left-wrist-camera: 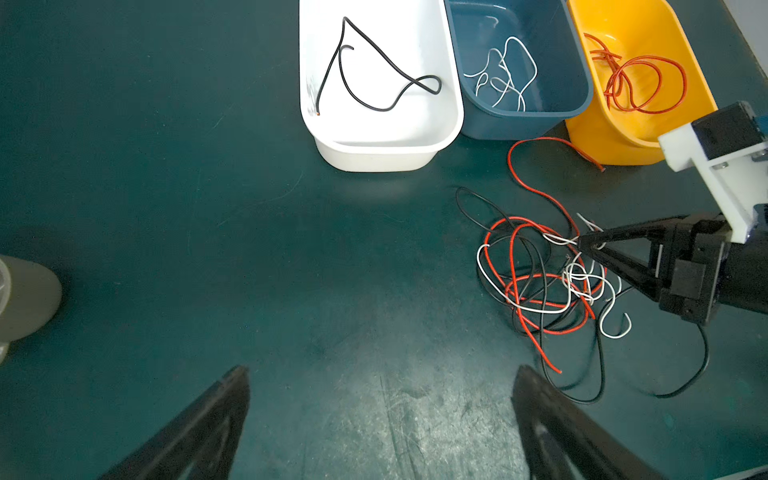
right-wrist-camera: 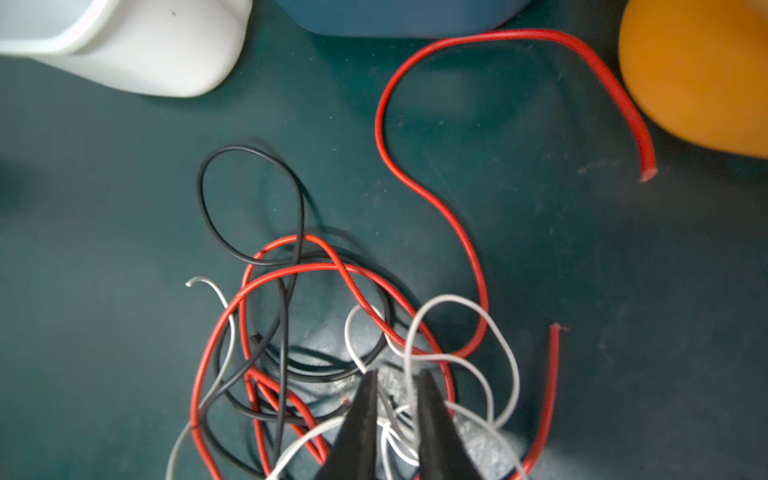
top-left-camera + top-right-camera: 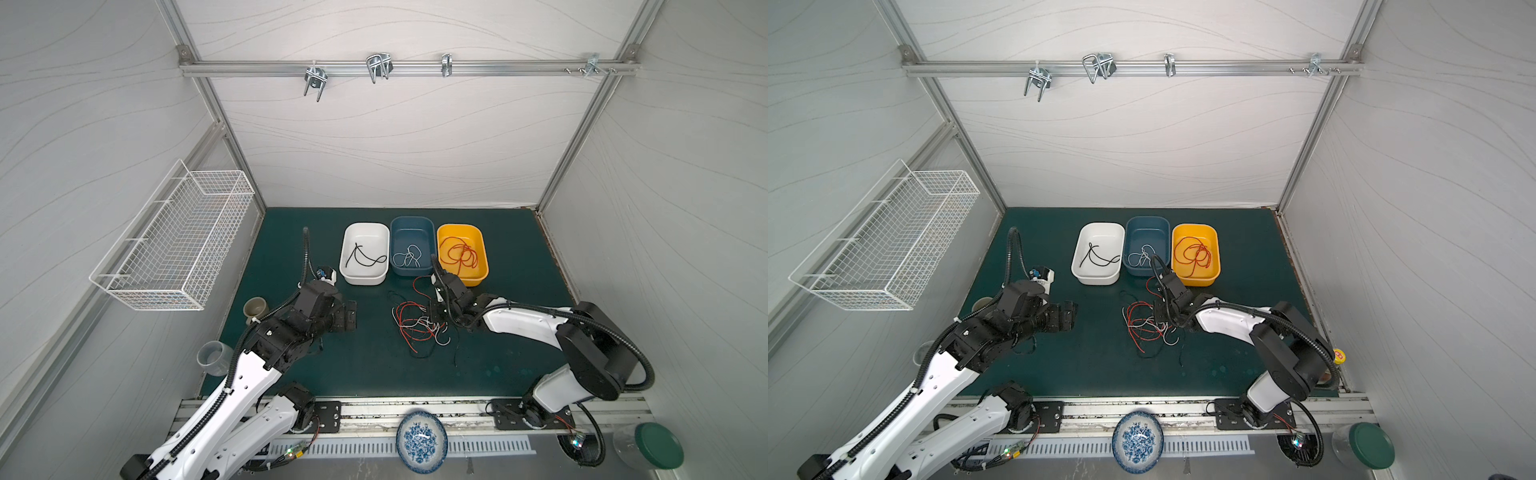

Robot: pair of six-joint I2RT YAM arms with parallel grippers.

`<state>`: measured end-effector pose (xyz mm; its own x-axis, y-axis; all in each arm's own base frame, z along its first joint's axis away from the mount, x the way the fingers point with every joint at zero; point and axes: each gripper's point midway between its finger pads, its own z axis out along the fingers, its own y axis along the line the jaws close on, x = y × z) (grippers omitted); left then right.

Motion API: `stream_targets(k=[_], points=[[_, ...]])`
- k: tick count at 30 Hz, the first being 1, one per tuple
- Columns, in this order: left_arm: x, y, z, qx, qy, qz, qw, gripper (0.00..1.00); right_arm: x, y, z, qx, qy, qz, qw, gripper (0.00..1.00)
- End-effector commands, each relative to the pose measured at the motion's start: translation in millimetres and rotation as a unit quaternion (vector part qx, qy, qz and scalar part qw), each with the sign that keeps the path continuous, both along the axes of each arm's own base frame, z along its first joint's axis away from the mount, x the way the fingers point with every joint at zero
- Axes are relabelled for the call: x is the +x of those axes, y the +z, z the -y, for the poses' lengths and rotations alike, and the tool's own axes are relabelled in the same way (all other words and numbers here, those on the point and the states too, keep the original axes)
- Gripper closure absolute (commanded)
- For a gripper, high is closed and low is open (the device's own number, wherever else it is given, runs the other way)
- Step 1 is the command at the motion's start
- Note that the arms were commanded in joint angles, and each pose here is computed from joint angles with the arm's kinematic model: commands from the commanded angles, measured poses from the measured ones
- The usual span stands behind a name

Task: Untangle the cables
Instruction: 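Lower the right gripper onto the pile and grasp a white wire, then lift the white wire high out of the pile with the right gripper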

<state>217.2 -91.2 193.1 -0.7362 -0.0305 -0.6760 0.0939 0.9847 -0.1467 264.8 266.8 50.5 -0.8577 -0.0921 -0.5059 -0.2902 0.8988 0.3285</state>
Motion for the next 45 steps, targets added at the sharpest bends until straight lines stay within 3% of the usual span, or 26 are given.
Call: stream_targets(k=[1,9,25,31,38,45], points=[[4.6,6.9,3.9,-0.008,-0.004,0.016,1.0,0.01,9.0,8.5,-5.5,0.006,0.002,0.012,1.0,0.9],[5.1,5.6,4.7,-0.008,-0.005,0.013,1.0,0.01,9.3,42.0,-3.8,0.011,0.014,0.04,0.999,1.0],[5.6,2.9,6.0,-0.005,-0.008,0.008,1.0,0.01,-0.4,172.5,1.0,0.069,0.035,0.163,0.984,1.0],[5.7,1.3,7.1,-0.005,-0.01,0.004,1.0,0.01,-10.4,228.1,-3.5,0.1,0.058,0.212,0.97,1.0],[4.2,-0.1,12.7,-0.012,-0.023,-0.004,1.0,0.01,-33.1,268.9,-24.3,0.168,0.122,0.229,0.951,1.0],[-8.5,9.8,46.9,-0.085,-0.101,-0.016,0.991,0.0,-54.9,286.2,-42.7,0.234,0.184,0.223,0.928,1.0]])
